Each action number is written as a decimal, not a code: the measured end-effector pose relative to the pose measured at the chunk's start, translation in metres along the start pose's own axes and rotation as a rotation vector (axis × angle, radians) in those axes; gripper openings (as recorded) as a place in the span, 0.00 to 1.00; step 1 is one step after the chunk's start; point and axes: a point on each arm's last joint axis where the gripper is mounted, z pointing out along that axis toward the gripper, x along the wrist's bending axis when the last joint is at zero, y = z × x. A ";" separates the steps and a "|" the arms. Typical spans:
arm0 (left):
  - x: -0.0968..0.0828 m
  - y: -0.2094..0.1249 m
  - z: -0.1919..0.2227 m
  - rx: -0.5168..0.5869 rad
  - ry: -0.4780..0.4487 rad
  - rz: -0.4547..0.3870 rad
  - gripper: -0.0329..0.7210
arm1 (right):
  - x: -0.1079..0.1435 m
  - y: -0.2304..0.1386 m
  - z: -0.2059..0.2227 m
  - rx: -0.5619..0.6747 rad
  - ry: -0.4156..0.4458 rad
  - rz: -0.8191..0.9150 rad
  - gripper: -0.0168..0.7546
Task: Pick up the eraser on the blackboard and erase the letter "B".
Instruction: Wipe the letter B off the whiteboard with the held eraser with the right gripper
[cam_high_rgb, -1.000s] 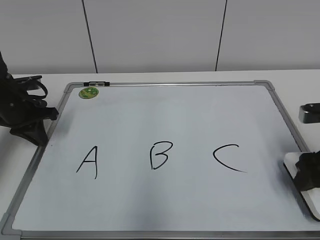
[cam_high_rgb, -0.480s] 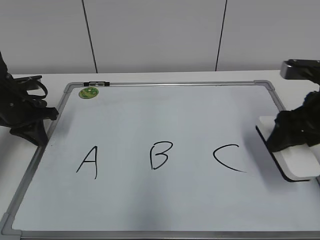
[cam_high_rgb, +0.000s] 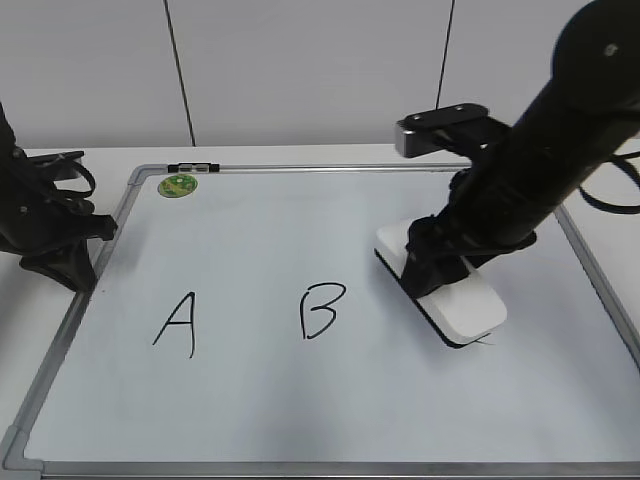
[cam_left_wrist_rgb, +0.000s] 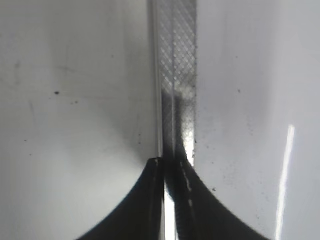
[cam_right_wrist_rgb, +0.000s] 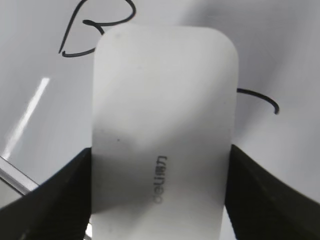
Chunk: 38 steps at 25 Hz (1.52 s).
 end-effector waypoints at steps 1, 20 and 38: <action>0.000 0.000 0.000 0.000 0.000 0.000 0.09 | 0.004 0.005 0.007 0.011 0.002 -0.023 0.72; 0.000 0.000 0.000 0.002 0.000 0.001 0.09 | 0.008 0.079 0.106 0.098 -0.039 -0.191 0.72; 0.000 0.000 0.000 0.002 0.000 0.001 0.09 | 0.041 0.086 0.116 0.161 -0.090 -0.364 0.72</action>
